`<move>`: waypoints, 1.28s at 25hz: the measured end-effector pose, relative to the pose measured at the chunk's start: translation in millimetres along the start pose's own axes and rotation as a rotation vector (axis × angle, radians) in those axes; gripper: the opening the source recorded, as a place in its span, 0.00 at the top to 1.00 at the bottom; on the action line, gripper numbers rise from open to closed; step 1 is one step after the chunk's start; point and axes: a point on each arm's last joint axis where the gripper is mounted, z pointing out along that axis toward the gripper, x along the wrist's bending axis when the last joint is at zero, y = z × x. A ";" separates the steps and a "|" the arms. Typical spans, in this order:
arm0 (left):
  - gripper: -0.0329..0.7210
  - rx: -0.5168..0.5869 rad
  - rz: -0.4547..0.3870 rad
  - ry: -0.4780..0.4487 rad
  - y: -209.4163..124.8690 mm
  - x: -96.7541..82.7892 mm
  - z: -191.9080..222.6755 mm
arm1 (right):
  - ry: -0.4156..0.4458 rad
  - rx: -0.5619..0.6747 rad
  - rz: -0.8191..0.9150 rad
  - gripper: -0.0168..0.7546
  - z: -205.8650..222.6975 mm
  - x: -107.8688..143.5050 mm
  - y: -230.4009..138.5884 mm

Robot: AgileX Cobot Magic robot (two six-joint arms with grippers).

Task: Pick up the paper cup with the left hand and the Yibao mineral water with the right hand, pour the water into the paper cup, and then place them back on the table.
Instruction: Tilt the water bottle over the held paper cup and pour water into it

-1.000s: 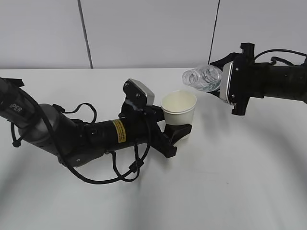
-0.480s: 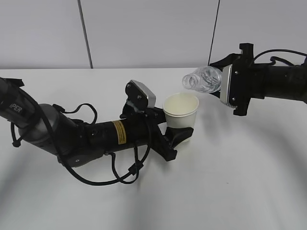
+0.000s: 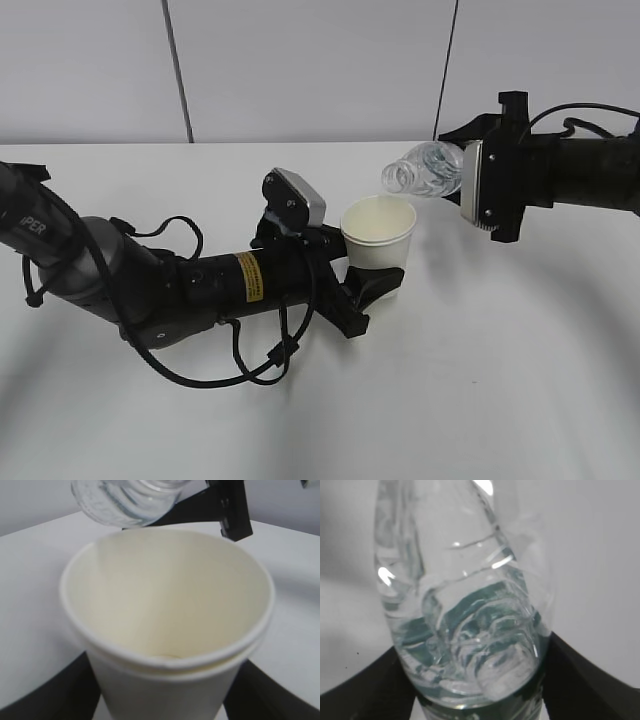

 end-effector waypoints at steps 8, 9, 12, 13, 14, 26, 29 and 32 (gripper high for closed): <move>0.37 -0.002 -0.002 -0.005 0.2 -0.4 0.0 | -0.001 0.013 -0.043 0.33 0.0 -0.1 -1.2; 0.37 -0.002 -0.001 -0.007 0.2 -0.6 0.0 | 0.000 0.016 -0.048 0.33 0.0 -0.1 -1.4; 0.37 -0.003 0.000 -0.014 0.3 -1.3 0.0 | -0.003 0.021 -0.062 0.33 0.0 -0.4 -1.8; 0.37 -0.003 0.000 -0.014 0.3 -1.3 0.0 | -0.005 0.022 -0.071 0.33 0.0 -0.6 -2.0; 0.37 -0.003 0.001 -0.015 0.3 -1.4 0.0 | -0.006 0.025 -0.079 0.33 0.0 -0.6 -2.2; 0.37 -0.002 0.002 -0.018 0.2 -1.6 0.0 | -0.016 0.031 -0.128 0.33 -0.8 -2.7 -2.3; 0.37 -0.002 0.002 -0.018 0.2 -1.6 0.0 | -0.031 0.041 -0.125 0.33 -2.0 -5.5 -2.3; 0.37 -0.002 0.002 -0.018 0.2 -1.7 0.0 | -0.036 0.044 -0.136 0.33 -2.4 -6.5 -2.4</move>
